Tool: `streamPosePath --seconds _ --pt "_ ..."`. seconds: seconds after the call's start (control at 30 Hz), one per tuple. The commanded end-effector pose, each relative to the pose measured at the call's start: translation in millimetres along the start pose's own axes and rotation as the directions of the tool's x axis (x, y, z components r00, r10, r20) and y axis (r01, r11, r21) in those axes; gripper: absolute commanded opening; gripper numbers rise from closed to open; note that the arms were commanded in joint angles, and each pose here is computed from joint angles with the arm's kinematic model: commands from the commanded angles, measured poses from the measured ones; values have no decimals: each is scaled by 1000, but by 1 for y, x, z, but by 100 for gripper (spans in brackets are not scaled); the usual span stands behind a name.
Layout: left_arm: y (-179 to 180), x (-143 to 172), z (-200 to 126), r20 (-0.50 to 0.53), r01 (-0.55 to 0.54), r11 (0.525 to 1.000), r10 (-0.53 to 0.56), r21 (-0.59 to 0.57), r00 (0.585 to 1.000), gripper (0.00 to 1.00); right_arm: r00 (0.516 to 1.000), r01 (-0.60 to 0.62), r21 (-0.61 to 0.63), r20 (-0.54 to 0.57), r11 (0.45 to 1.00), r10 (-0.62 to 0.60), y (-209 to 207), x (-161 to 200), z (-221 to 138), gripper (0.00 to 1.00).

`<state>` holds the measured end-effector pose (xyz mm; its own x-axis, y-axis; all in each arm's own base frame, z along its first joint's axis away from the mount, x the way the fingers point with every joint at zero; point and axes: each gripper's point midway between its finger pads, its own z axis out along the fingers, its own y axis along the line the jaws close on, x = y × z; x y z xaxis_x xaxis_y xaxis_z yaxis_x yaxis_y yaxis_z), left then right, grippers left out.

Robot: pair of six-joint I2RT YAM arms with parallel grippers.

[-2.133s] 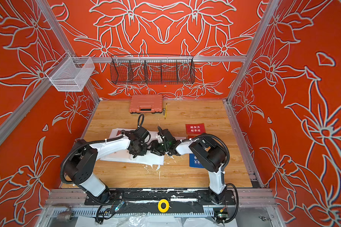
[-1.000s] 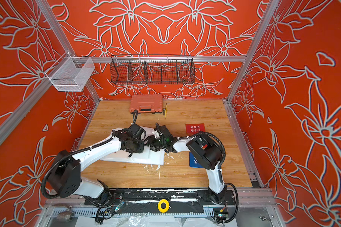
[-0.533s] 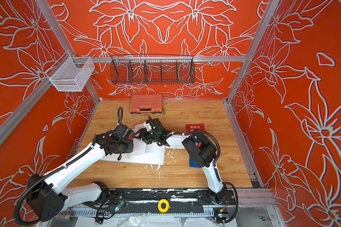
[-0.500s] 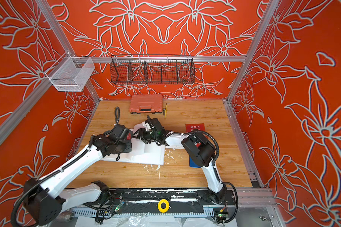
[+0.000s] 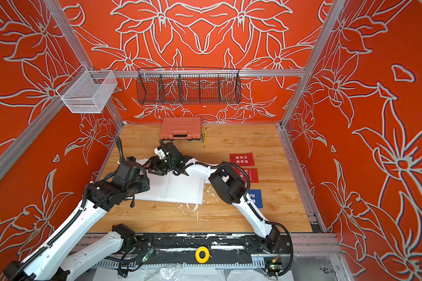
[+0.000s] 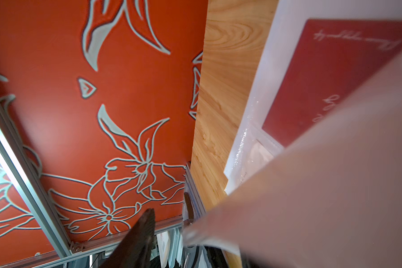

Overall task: Place the photos into the photo albums
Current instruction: Turn the page of the photo album at the center of the board.

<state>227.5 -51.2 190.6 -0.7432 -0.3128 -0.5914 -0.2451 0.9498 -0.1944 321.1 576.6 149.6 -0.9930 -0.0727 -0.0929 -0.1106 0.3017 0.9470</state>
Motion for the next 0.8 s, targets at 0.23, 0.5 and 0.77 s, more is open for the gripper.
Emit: streamPosePath --seconds 0.23,0.5,0.77 --pt "-14 -6 8 -29 -6 999 7 41 1000 35 996 44 92 74 995 -50 17 -31 -53 59" --pt "-44 -5 40 -117 -34 994 46 102 992 36 979 81 261 160 962 -126 -10 -40 -144 60" --pt "-93 -5 72 -179 -73 980 107 185 978 37 956 45 467 237 883 -174 -64 -20 -245 60"
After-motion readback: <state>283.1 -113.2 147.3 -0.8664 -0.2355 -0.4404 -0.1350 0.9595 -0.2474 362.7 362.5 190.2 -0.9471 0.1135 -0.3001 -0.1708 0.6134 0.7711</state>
